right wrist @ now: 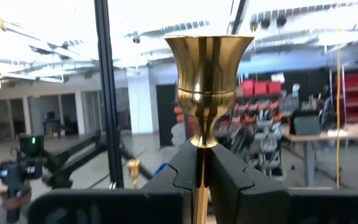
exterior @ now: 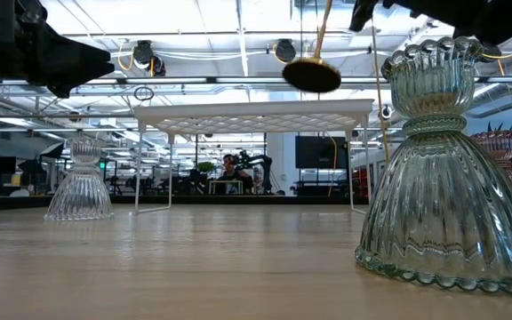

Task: Pick & Place candle stick holders
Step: Put the top gold candle holder on the shelf, then put the left gold candle holder on the shelf

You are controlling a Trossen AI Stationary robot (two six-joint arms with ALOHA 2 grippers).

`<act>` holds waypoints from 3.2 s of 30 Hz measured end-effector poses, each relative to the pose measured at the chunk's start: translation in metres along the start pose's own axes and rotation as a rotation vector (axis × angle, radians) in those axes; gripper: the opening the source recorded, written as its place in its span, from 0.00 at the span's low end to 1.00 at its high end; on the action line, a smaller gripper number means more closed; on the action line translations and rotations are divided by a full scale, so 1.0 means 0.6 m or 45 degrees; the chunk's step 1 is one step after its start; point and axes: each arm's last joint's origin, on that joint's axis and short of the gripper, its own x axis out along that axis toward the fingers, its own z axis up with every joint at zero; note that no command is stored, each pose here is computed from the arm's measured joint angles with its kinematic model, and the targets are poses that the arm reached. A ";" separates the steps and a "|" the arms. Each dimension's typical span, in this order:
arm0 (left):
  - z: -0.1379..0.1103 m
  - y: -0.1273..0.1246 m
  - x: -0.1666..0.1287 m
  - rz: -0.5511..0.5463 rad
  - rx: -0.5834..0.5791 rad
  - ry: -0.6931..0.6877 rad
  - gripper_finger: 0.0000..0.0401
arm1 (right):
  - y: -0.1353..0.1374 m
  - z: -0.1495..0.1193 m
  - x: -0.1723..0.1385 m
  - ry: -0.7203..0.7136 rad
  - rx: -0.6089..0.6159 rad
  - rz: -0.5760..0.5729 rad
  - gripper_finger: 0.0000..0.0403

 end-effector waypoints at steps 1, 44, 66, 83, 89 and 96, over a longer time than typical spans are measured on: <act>0.000 0.000 0.000 0.000 0.000 0.000 0.44 | -0.005 0.011 -0.006 -0.018 -0.007 0.002 0.04; 0.001 0.001 0.000 0.011 -0.008 -0.008 0.44 | -0.151 0.061 -0.107 0.208 -0.217 -0.355 0.17; -0.007 -0.004 0.000 -0.103 0.027 0.039 0.44 | -0.150 0.048 -0.110 0.319 -0.227 -0.295 0.54; -0.025 -0.034 -0.015 -0.817 -0.103 0.196 0.44 | -0.105 0.037 -0.135 0.540 -0.036 -0.200 0.52; -0.024 -0.042 -0.022 -0.933 -0.124 0.204 0.44 | -0.079 0.023 -0.123 0.595 0.014 -0.067 0.52; -0.024 -0.047 -0.027 -0.973 -0.116 0.201 0.44 | -0.035 -0.010 -0.118 0.738 0.083 0.219 0.52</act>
